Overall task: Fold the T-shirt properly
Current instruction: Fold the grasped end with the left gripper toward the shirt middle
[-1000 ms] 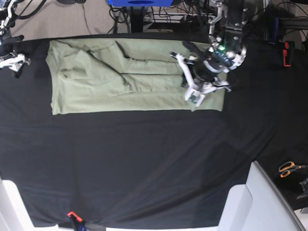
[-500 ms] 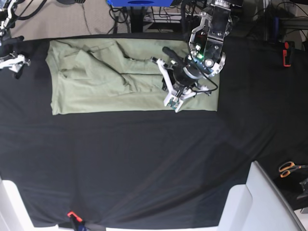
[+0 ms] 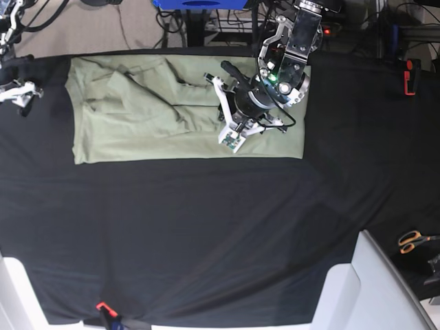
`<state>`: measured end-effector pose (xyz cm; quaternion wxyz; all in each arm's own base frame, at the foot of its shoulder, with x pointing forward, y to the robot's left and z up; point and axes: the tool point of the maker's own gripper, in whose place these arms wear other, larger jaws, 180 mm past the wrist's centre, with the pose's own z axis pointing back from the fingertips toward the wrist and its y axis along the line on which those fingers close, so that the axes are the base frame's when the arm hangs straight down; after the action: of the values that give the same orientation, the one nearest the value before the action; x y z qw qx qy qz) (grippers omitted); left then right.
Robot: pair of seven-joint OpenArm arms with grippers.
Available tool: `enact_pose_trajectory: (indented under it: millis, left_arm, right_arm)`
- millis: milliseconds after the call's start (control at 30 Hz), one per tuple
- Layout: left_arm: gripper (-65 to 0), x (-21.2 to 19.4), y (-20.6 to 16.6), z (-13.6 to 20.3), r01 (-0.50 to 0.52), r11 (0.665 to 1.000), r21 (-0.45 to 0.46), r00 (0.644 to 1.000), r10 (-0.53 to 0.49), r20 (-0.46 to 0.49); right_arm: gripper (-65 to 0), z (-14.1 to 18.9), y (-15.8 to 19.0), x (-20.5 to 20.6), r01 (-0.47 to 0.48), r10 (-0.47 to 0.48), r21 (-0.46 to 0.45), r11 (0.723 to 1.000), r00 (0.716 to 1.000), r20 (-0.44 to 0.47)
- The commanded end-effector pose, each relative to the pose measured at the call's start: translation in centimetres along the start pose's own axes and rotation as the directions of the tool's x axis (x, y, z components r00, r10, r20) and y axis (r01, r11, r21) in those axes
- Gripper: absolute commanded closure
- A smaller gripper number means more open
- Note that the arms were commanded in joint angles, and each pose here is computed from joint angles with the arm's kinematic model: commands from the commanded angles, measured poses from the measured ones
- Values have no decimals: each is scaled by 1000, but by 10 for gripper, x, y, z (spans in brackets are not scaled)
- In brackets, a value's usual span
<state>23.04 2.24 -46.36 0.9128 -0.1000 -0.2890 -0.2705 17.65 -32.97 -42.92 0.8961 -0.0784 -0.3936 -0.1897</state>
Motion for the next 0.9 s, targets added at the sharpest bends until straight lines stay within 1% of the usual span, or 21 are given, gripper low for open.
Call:
enact_pose_trajectory:
  millis: [0, 367, 400, 467, 500, 567, 633, 667, 733, 800, 867]
  left_arm:
    - [0, 14, 0, 2, 1, 1000, -2, 999, -1, 46]
    - [0, 15, -1, 2, 0, 1000, -5, 999, 0, 48]
    - [-12, 15, -1, 2, 0, 1000, -5, 999, 0, 48]
    - [-165, 15, -1, 2, 1, 1000, -6, 999, -1, 48]
    - [-229, 16, -4, 1, 8, 1000, -13, 999, -7, 49]
    - [-360, 24, -17, 0, 49, 998, -41, 997, -47, 63]
    - [-459, 30, -35, -2, 94, 993, -77, 993, -89, 72]
    - [-497, 35, -43, -3, 124, 988, -96, 990, -116, 83]
    - [-543, 43, -61, -3, 177, 976, -130, 981, -164, 102]
    - [-550, 53, -78, -3, 231, 960, -158, 969, -213, 127]
    - [-550, 60, -86, -3, 262, 950, -168, 960, -238, 146]
  right_arm:
    - [-428, 2, -5, 13, -9, 9, -6, 1000, 999, 41]
    - [-428, 0, -2, 17, -4, 4, -2, 1000, 999, 52]
    - [-428, 0, -2, 17, -4, 4, -2, 1000, 999, 52]
    - [-428, 0, -2, 17, -4, 4, -2, 1000, 999, 52]
    - [-428, 0, -2, 17, -4, 4, -2, 1000, 999, 52]
    - [-428, 0, -2, 17, -4, 4, -2, 1000, 999, 52]
    - [-428, 0, -2, 17, -4, 4, -2, 1000, 999, 52]
    - [-428, 0, -2, 17, -4, 4, -2, 1000, 999, 52]
    - [-428, 0, -2, 17, -4, 4, -2, 1000, 999, 52]
    - [-428, 0, -2, 17, -4, 4, -2, 1000, 999, 52]
    - [-428, 0, -3, 17, -4, 4, -3, 1000, 999, 50]
